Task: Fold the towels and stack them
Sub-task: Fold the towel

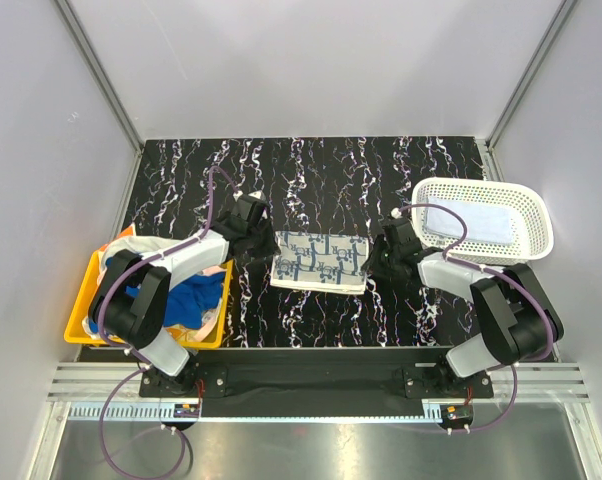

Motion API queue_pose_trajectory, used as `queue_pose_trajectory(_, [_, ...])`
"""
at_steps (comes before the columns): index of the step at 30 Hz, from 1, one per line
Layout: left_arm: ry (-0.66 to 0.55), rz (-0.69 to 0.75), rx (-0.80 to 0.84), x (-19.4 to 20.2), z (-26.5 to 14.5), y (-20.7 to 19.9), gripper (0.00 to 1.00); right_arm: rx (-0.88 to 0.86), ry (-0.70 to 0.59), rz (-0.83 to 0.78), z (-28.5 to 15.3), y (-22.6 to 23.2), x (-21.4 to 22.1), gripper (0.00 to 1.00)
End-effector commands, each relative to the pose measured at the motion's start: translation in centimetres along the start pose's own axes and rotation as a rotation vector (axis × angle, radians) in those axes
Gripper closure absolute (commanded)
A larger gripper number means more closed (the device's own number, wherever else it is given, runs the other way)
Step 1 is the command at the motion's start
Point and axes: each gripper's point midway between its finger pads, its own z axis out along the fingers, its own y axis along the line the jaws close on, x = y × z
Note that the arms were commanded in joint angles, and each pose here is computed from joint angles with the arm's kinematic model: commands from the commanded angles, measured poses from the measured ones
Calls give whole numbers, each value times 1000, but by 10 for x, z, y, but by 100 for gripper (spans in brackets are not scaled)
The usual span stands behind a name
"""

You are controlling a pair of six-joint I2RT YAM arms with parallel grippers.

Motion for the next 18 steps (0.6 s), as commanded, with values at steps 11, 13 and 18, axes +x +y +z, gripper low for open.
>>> queue_pose_trajectory(11, [-23,35,14,-11,-3,-9,100,23,-83,-52,-15,8,-25,88])
queue_pose_trajectory(13, [-18,37,12,-10,-3,-9,100,32,-78,-59,-16,6,-25,85])
queue_pose_trajectory(18, [-18,37,14,-10,-3,-9,100,26,-84,-66,-19,9,-28,90])
